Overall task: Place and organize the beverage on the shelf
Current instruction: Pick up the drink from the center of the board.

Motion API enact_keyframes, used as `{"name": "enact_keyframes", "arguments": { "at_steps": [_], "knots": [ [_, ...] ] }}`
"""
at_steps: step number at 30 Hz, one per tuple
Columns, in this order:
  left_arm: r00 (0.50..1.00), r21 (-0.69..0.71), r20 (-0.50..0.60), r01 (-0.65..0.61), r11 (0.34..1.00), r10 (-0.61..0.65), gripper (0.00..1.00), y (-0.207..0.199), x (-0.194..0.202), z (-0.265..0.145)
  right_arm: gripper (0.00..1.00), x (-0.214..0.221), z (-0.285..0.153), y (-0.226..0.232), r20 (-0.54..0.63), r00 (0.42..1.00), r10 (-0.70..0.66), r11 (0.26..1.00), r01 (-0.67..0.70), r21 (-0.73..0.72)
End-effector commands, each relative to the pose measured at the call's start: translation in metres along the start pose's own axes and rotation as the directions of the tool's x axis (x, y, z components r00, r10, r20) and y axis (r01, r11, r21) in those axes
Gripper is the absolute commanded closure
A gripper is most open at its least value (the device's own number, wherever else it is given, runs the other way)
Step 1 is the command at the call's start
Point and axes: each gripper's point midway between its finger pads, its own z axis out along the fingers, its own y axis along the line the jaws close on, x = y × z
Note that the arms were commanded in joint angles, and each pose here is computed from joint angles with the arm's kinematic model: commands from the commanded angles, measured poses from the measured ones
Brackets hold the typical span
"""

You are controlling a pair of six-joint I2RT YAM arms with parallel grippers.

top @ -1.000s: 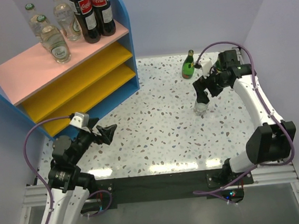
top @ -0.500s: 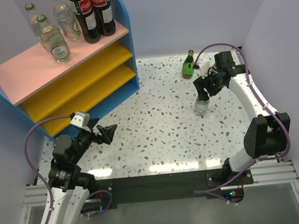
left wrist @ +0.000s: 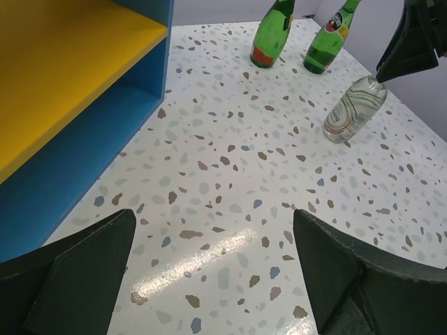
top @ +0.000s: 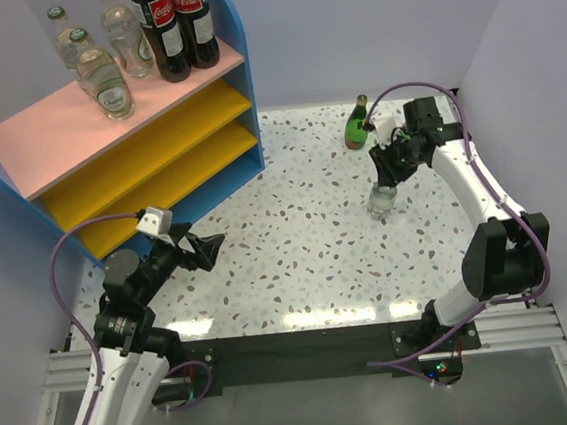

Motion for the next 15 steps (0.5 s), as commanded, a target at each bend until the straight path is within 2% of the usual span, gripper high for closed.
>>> {"name": "enact_keyframes", "arguments": {
  "at_steps": [1,2,3,5,6,7,15],
  "knots": [
    [0.999,0.043,0.047,0.007,0.999,-0.009,0.00,-0.006,-0.012,0.007,0.70,-0.003,0.003,0.000,0.002,1.000,-0.021,1.000,0.021,0.000],
    [0.999,0.050,0.048,0.007,0.999,-0.009,0.00,-0.007,-0.012,0.008,0.73,-0.002,0.003,0.001,-0.001,1.000,-0.022,1.000,0.022,-0.002],
    [0.998,0.059,0.057,0.007,0.998,-0.010,0.00,-0.008,-0.015,0.011,0.81,-0.003,0.003,0.001,-0.001,1.000,-0.026,1.000,0.026,-0.003],
    [0.998,0.076,0.062,0.004,0.997,-0.008,0.00,-0.010,-0.016,0.014,0.90,-0.003,0.002,0.003,0.000,1.000,-0.028,1.000,0.028,-0.013],
    [0.998,0.084,0.070,0.002,0.996,-0.008,0.00,-0.011,-0.019,0.017,0.97,-0.005,0.000,0.004,0.006,0.999,-0.033,0.999,0.033,-0.018],
    [0.998,0.096,0.068,0.002,0.995,-0.009,0.00,-0.013,-0.019,0.018,0.99,-0.006,-0.002,0.006,0.010,0.999,-0.033,0.999,0.033,-0.025],
    [0.998,0.166,0.059,-0.021,0.986,0.012,0.00,-0.039,-0.018,0.046,1.00,-0.041,-0.030,0.022,0.128,0.992,-0.004,0.996,0.015,-0.088]
  ]
}}
